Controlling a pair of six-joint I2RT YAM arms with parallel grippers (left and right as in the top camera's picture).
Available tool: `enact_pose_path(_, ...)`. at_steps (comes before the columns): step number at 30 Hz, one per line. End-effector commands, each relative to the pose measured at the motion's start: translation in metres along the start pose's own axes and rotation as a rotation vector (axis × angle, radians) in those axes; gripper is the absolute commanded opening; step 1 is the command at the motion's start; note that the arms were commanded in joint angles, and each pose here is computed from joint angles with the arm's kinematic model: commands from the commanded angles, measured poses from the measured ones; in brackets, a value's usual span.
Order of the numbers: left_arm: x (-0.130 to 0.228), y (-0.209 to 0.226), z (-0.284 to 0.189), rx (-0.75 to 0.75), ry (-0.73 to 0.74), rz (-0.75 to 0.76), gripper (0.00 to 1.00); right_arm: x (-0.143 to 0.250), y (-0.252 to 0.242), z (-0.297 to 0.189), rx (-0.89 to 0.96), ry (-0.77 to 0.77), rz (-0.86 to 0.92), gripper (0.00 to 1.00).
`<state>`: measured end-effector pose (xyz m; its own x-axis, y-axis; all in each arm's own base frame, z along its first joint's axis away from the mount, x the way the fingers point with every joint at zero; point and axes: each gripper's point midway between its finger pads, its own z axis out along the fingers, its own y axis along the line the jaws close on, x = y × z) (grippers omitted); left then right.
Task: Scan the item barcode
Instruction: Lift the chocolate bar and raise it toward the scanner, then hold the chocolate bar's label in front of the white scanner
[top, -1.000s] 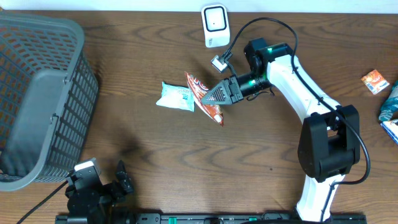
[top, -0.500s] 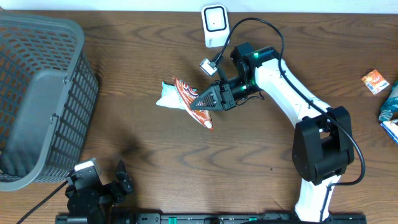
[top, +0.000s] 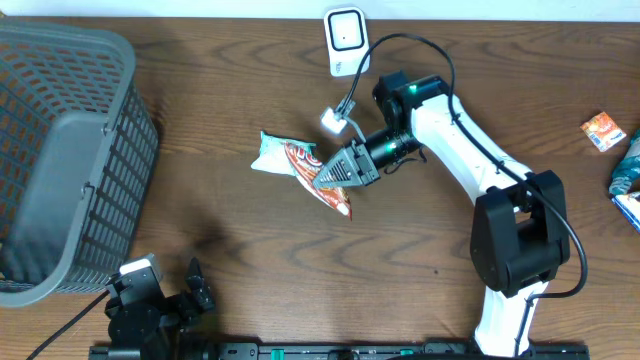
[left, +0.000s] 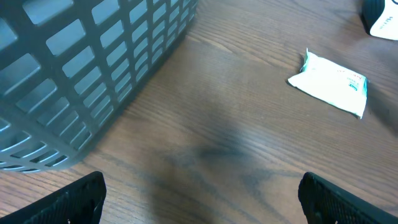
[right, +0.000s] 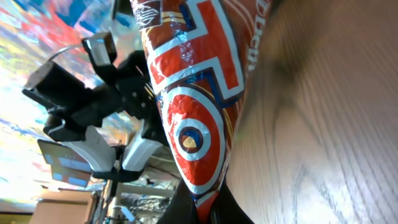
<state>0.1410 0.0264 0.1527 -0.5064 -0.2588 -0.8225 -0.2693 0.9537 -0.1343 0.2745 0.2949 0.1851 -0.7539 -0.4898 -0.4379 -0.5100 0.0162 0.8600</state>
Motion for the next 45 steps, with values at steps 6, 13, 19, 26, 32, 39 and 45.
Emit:
enact_pose_path(6, 0.001, 0.001, 0.000, -0.006, -0.001, 0.001, 0.99, 0.025, -0.002, 0.018, -0.135, -0.037, 0.175, 0.01)
enact_pose_path(13, 0.001, 0.001, 0.000, -0.006, 0.000, 0.001, 0.99, 0.045, -0.023, 0.015, -0.233, -0.122, 0.415, 0.01)
enact_pose_path(19, 0.001, 0.001, 0.000, -0.006, 0.000, 0.001, 0.99, 0.046, -0.035, 0.000, -0.220, -0.171, 0.424, 0.01)
enact_pose_path(26, 0.001, 0.001, 0.000, -0.006, 0.000, 0.001, 0.99, 0.045, -0.037, -0.005, -0.216, -0.185, 0.421, 0.01)
enact_pose_path(32, 0.001, 0.001, 0.000, -0.006, -0.001, 0.001, 0.99, 0.055, -0.060, -0.001, -0.077, -0.129, 0.277, 0.01)
enact_pose_path(39, 0.001, 0.001, 0.000, -0.006, -0.001, 0.001, 0.99, 0.066, -0.128, -0.013, 0.327, -0.022, 0.332, 0.01)
enact_pose_path(45, 0.001, 0.001, 0.000, -0.006, 0.000, 0.001, 0.99, 0.024, -0.132, -0.033, 0.426, -0.070, 0.256, 0.01)
